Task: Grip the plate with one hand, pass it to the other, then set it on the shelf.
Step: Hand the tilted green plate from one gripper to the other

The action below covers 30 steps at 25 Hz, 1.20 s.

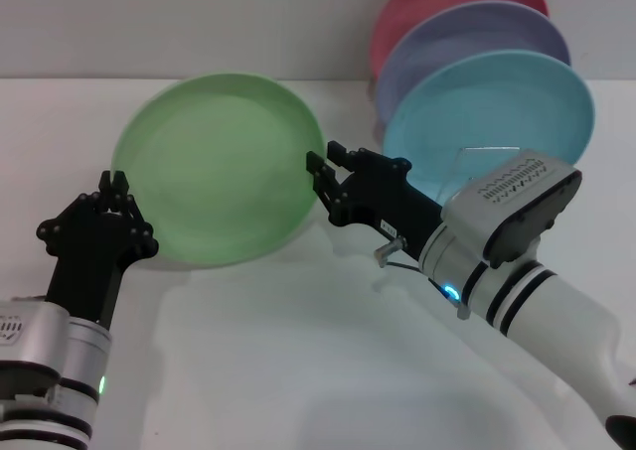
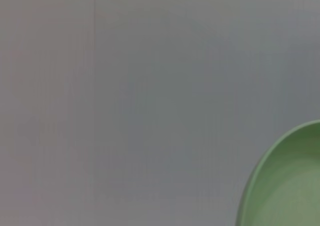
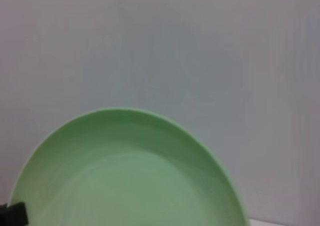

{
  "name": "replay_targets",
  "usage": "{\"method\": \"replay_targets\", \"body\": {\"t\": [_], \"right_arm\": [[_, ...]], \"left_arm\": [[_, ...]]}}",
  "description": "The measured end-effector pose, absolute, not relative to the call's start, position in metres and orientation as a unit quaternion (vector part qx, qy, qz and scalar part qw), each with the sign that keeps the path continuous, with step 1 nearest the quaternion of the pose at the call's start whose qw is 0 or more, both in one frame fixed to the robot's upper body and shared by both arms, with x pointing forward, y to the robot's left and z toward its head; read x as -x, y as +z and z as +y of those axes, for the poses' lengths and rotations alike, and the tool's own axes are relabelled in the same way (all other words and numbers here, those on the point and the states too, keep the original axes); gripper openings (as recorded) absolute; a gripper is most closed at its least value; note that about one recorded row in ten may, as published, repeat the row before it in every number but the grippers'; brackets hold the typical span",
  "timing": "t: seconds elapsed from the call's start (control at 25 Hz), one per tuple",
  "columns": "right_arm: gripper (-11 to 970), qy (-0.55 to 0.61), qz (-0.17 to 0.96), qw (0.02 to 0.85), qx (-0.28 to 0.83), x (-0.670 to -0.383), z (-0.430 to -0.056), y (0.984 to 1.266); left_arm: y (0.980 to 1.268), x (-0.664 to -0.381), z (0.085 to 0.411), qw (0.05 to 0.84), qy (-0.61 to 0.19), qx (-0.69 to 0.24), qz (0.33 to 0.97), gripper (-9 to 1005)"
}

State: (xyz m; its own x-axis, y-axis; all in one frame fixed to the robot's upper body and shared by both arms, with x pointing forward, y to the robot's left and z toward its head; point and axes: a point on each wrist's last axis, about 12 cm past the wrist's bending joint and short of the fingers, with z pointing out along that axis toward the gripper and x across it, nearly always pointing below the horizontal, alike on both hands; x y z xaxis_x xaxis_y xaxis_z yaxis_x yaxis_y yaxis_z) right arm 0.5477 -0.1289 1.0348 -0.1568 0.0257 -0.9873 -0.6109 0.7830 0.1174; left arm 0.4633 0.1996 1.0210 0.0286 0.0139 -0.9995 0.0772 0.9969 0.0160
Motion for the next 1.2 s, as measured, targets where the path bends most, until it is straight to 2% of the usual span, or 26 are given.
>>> {"method": "replay_targets", "body": {"t": [0.72,1.2], "right_arm": [[253,0.246,0.711,0.615,0.238,-0.551,-0.136,1.033],[253,0.242,0.708,0.617,0.243,-0.556,-0.136,1.035]], "left_arm": [[1.028,-0.45,0.186,0.716,0.033,-0.047,0.696,40],[1.028,-0.443,0.184,0.715,0.035,-0.049,0.696,42]]}}
